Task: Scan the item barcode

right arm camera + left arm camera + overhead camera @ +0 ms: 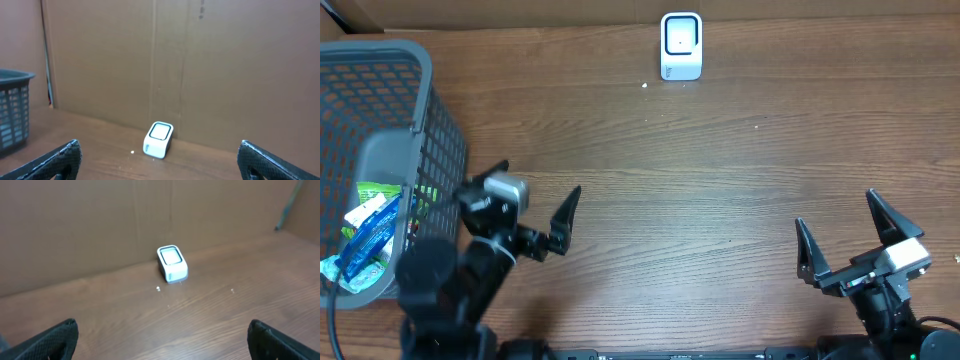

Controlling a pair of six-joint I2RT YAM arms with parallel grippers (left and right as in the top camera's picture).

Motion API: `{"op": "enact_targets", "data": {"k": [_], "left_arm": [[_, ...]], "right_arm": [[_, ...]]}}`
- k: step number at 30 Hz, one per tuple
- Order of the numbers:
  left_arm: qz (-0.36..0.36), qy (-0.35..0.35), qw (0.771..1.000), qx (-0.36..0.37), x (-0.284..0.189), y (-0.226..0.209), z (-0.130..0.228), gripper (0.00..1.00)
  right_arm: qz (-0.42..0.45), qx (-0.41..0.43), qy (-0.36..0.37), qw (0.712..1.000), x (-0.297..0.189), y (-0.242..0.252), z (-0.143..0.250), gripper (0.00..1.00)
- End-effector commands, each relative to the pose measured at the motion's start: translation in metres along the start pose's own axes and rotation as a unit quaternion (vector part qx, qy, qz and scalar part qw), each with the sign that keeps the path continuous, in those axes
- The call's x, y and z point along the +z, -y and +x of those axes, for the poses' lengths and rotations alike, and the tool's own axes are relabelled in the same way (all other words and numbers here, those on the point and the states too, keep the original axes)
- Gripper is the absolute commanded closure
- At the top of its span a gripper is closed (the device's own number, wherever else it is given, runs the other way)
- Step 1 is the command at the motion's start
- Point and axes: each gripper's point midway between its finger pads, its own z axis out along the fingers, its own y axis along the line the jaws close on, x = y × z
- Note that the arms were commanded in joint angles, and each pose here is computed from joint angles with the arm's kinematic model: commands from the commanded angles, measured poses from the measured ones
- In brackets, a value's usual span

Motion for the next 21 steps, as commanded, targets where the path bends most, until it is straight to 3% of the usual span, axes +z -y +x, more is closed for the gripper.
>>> {"op": "enact_targets", "data": {"k": [1, 8, 14, 21], "left_arm": [[0.034, -0.017, 0.999, 0.013, 0.005, 0.006, -0.030, 0.00], [0.044, -0.093, 0.994, -0.020, 0.024, -0.003, -0.048, 0.01], [0.054, -0.153, 0.986, -0.049, 0.042, -0.008, -0.028, 0.00], [0.112, -0.168, 0.976, -0.082, 0.058, 0.005, -0.021, 0.01]], "right_arm": [[-0.027, -0.016, -0.016, 0.999, 0.009, -0.006, -0.016, 0.00], [-0.057, 0.020, -0.111, 0.992, 0.046, -0.002, -0.029, 0.00], [-0.090, 0.061, -0.235, 0.966, 0.085, 0.003, -0.031, 0.00], [-0.136, 0.129, -0.285, 0.940, 0.112, -0.005, -0.043, 0.00]]}}
